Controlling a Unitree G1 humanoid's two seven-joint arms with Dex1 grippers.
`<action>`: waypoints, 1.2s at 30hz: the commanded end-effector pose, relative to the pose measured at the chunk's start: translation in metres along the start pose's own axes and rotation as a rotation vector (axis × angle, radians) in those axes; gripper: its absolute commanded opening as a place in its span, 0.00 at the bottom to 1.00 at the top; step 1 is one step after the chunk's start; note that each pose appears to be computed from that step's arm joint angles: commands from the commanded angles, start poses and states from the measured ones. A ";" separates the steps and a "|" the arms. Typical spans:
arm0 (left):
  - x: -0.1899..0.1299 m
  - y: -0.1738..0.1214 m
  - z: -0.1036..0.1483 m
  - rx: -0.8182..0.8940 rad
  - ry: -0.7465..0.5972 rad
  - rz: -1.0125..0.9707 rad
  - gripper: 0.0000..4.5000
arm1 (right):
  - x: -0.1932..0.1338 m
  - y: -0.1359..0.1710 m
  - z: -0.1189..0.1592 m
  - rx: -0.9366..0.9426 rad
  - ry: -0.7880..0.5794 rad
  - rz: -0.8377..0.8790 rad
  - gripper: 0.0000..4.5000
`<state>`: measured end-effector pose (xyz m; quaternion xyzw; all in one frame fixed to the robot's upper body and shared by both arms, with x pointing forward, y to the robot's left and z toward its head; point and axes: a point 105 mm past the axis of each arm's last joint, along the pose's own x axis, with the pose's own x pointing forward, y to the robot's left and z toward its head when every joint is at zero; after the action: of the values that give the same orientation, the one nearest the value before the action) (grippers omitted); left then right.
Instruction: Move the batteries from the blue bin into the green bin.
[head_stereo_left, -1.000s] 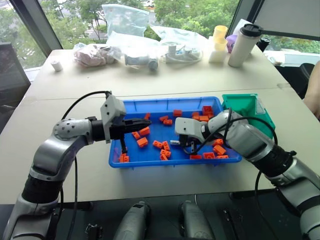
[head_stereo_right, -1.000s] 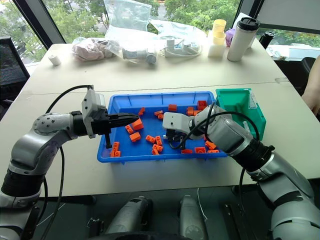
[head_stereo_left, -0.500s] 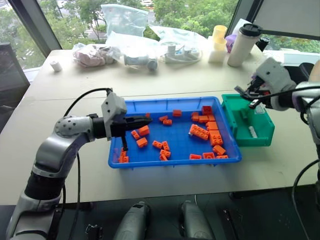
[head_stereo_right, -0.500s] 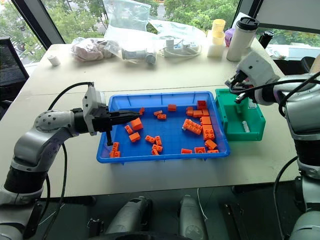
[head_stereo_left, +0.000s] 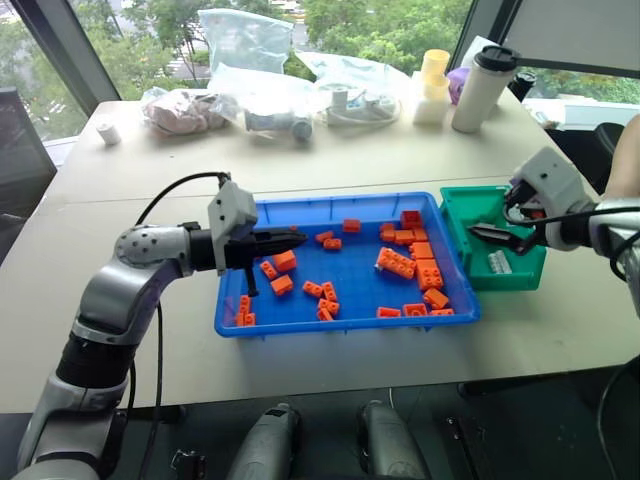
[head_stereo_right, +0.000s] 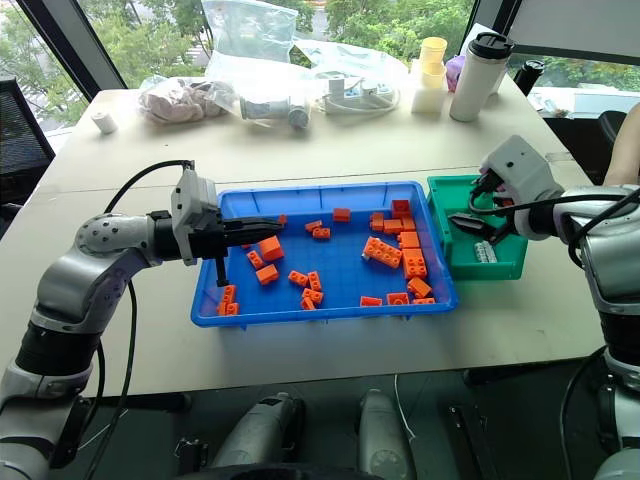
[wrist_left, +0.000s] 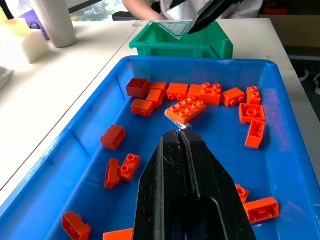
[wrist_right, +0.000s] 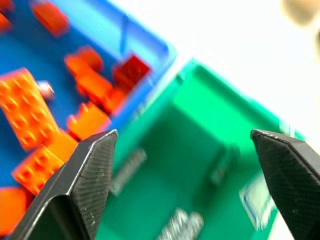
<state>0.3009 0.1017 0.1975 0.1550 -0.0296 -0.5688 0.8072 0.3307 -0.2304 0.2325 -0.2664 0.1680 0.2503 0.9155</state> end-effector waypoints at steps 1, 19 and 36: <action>-0.001 0.001 0.011 0.040 -0.023 -0.003 0.00 | 0.015 0.043 0.018 -0.039 -0.057 0.196 0.99; -0.007 0.000 0.013 0.043 -0.010 0.034 0.00 | 0.078 0.087 -0.036 -0.111 0.141 0.401 0.80; -0.007 0.003 0.017 0.049 -0.011 0.035 0.00 | 0.081 0.171 0.051 -0.270 -0.114 0.640 0.25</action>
<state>0.2981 0.1048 0.2015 0.1656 -0.0256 -0.5559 0.8142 0.3113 -0.0579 0.1644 -0.2886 0.1779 0.5527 0.7613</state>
